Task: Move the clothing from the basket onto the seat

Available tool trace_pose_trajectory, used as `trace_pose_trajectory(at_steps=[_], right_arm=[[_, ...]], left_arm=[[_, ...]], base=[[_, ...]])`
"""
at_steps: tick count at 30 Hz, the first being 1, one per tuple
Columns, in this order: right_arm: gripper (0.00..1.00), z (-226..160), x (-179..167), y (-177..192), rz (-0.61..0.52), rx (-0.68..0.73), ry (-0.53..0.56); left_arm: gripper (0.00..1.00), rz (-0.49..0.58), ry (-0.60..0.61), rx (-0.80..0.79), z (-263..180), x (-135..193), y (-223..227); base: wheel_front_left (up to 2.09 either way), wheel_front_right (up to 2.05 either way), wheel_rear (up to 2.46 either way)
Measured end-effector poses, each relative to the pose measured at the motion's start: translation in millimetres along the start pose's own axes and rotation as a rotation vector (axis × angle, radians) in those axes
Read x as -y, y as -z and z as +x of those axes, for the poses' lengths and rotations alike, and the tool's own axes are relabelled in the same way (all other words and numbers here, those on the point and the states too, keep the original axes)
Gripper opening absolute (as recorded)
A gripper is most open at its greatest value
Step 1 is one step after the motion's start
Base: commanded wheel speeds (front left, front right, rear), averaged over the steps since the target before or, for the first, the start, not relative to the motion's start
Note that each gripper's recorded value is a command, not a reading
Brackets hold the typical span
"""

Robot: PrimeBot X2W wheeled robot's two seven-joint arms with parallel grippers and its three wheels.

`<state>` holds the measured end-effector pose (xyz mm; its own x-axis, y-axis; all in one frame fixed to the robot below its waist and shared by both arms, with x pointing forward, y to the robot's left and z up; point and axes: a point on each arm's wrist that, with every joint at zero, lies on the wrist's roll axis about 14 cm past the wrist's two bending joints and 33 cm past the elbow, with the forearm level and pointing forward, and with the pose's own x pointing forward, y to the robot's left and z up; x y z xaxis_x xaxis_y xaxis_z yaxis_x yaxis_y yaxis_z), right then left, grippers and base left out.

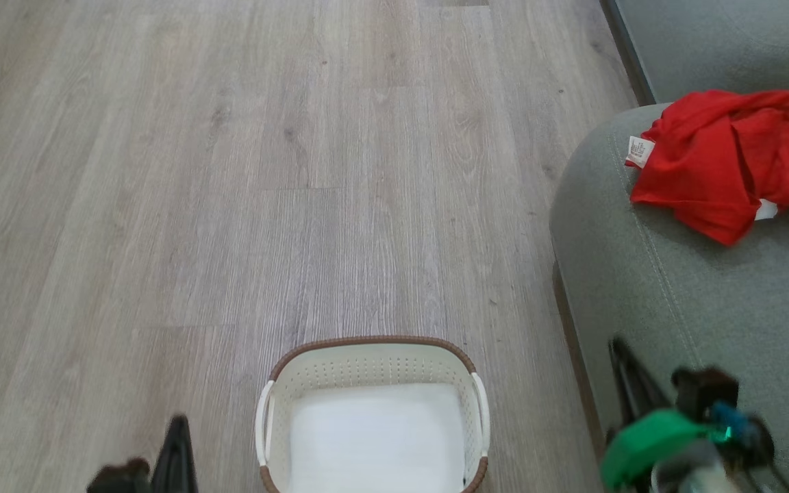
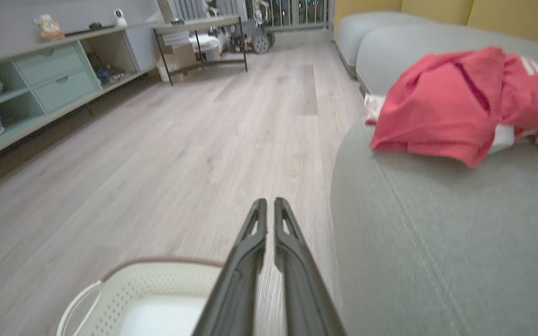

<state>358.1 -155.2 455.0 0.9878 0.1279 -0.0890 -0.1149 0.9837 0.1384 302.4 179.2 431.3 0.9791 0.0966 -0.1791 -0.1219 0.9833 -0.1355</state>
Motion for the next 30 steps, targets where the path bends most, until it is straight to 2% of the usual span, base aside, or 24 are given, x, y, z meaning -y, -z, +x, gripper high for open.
trace_pose_trajectory(at_steps=[4,30], right_arm=[[0.00,-16,5,28,0.032,-0.085,0.024],[0.00,-10,20,18,0.312,-0.060,0.110]], left_arm=[[0.00,-0.023,-0.017,-0.064,-8,-4,19],[0.00,-0.302,-0.042,-0.111,6,-8,16]], base=[[0.00,0.00,0.00],[0.00,0.00,0.00]])
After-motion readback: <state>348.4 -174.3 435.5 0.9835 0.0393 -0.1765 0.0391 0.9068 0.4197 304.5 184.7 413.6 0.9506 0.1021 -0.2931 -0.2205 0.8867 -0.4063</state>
